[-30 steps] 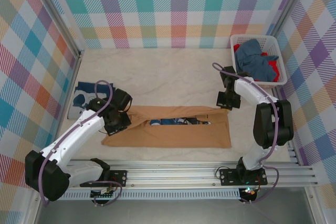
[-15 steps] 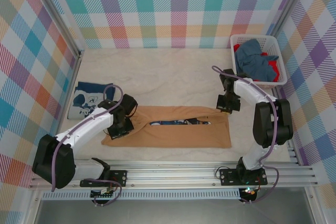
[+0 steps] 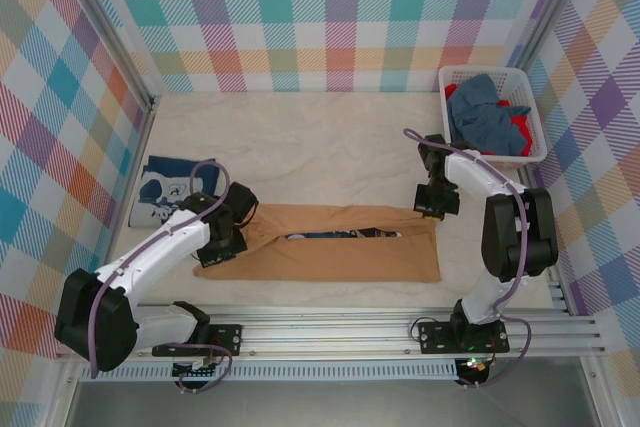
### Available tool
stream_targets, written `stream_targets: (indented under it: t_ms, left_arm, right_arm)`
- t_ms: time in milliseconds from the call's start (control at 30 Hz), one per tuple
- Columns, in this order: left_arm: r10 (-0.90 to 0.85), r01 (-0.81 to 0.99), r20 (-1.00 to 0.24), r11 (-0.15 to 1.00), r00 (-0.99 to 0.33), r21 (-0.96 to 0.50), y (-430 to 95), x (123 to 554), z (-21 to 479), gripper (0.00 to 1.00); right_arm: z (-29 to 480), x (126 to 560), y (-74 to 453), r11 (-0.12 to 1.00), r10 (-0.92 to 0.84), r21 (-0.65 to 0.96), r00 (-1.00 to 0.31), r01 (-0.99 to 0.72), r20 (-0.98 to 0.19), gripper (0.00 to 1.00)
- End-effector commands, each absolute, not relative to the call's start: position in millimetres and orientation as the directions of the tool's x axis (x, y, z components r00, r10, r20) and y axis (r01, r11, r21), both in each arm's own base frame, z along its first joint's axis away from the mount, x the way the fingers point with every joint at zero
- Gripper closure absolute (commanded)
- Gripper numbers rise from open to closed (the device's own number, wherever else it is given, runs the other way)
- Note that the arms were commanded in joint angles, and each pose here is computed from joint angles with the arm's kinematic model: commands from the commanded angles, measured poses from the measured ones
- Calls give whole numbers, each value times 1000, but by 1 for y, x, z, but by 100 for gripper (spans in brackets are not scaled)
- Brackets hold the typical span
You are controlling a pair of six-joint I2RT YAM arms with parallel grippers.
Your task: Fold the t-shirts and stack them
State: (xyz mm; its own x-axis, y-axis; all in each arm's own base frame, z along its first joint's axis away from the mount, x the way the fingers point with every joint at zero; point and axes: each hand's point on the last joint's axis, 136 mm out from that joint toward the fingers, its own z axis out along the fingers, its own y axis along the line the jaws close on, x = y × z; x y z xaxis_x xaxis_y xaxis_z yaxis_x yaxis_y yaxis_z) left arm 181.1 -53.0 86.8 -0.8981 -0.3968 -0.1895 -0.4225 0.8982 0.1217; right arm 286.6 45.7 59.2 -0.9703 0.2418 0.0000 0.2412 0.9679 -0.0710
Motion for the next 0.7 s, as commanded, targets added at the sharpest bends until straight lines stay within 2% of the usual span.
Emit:
stream_targets:
  t_ms: [0,333,533,667]
  left_arm:
    - [-381,-404,-160,902,-911,154,-53,174,79,100]
    - [-372,-383,-99,911,-923,150,-66,177,55,100]
    - [-379,-391,-103,907,-920,156,-65,178,58,82]
    - [-380,-399,-138,903,-915,158,-62,182,70,63]
  right_arm:
    - [56,275,44,965,251,-93,-967,247,39,100]
    - [32,263,46,955,288,-103,-952,278,105,100]
    - [30,261,41,947,307,-130,-947,294,94,86]
    - [36,263,33,942,307,-161,-950,295,55,83]
